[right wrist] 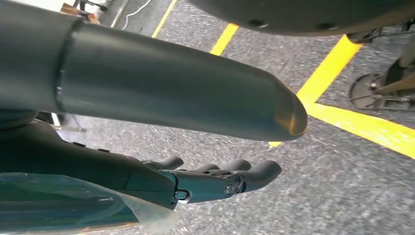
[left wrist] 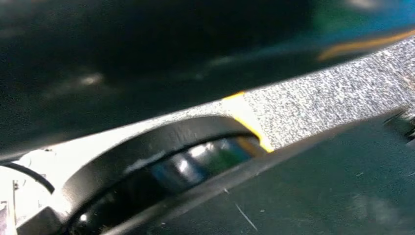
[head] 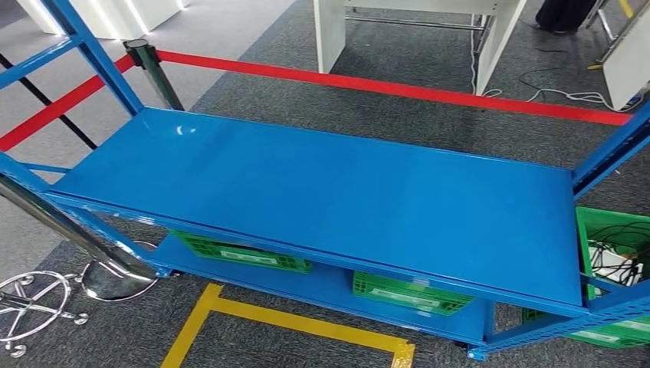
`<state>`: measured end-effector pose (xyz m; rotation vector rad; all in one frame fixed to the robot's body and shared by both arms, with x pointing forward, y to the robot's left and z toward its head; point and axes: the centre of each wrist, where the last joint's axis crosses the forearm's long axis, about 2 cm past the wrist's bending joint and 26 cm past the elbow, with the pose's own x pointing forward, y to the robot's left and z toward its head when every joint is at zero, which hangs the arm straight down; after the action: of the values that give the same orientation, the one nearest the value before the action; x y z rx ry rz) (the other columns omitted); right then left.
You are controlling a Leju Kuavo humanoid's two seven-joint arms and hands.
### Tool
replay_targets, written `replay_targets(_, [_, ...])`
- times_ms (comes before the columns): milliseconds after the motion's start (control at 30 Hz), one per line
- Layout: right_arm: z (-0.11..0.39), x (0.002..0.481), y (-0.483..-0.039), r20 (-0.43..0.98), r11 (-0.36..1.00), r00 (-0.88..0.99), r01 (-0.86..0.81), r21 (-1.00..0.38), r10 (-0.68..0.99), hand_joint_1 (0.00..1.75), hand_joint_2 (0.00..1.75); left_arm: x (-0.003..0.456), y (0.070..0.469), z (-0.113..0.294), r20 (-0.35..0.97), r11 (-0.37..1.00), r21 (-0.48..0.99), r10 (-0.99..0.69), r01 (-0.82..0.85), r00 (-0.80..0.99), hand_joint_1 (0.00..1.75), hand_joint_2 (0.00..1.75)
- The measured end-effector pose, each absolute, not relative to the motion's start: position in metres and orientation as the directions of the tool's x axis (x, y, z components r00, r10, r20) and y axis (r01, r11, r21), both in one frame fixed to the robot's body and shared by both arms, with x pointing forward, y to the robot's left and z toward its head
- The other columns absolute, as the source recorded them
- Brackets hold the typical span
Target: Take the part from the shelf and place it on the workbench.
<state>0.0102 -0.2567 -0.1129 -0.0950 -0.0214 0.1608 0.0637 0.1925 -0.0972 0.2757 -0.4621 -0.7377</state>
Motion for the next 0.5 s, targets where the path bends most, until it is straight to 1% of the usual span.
replay_targets(500, [-0.1129, 0.0104, -0.2559, 0.014, 0.984, 0.988, -0.154, -0.092, 0.156, 0.00, 0.00, 0.0632, 0.1919, -0.0973, 0.314, 0.714, 0.384, -0.697, 0.585, 0.645, 0.00, 0.00])
